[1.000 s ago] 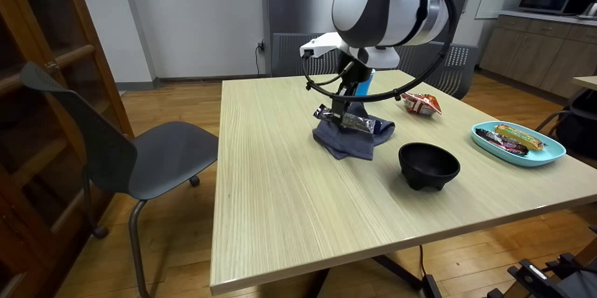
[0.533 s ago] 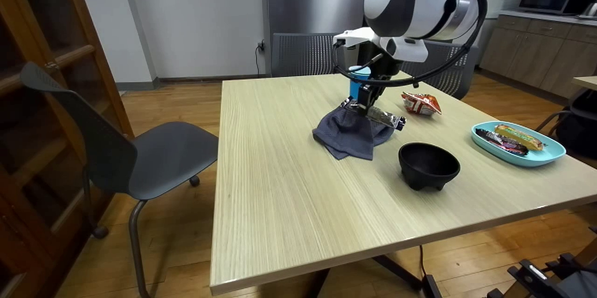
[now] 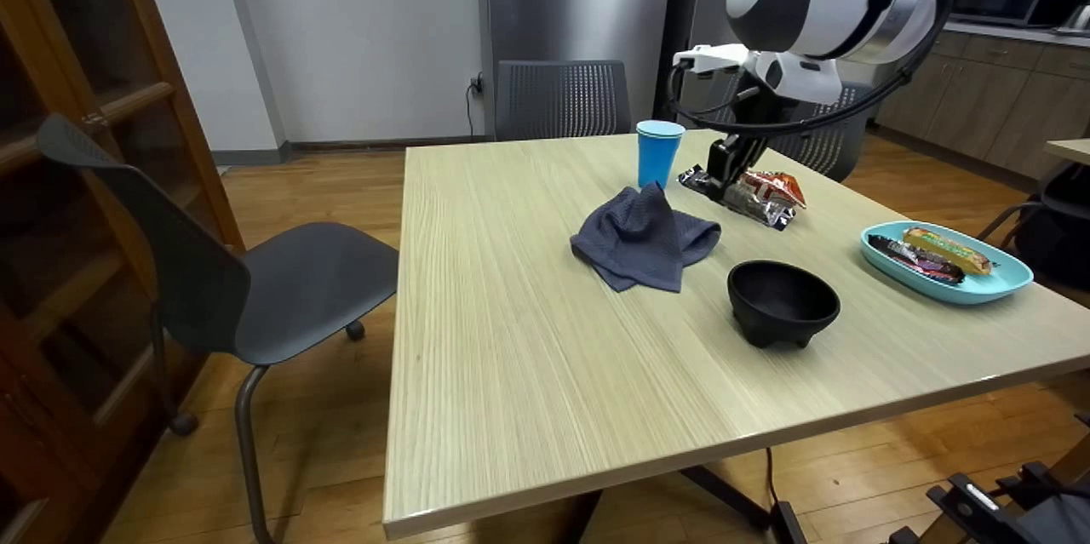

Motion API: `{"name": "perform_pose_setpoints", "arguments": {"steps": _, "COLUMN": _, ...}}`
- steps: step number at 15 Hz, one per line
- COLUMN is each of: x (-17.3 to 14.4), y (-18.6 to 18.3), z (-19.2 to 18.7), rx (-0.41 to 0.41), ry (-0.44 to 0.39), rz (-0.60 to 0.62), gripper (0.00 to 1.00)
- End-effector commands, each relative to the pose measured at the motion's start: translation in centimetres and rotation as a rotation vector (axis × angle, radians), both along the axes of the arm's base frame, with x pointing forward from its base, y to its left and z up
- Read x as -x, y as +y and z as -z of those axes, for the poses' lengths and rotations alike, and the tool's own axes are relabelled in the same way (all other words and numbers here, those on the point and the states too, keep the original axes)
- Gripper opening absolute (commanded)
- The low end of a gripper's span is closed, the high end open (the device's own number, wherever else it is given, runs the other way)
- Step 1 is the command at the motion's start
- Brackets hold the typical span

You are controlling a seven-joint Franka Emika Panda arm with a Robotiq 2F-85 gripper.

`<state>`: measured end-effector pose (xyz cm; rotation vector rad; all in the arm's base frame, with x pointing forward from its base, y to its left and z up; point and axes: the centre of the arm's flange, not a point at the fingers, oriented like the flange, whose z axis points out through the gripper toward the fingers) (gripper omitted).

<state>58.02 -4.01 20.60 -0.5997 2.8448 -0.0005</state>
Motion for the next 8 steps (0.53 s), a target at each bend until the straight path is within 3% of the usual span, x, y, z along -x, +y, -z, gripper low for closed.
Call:
{"name": "perform_pose_setpoints", "arguments": {"steps": 1, "x": 1.7, "y": -3.3, "z": -1.3, "rx": -0.021, "ry": -0.019, "rz": 0.041, "gripper": 0.07}}
{"name": "perform_pose_setpoints", "arguments": {"steps": 8, "x": 3.1, "y": -9.8, "z": -1.5, "rx": -0.014, "ry": -0.009, "rz": 0.124, "gripper": 0.07}}
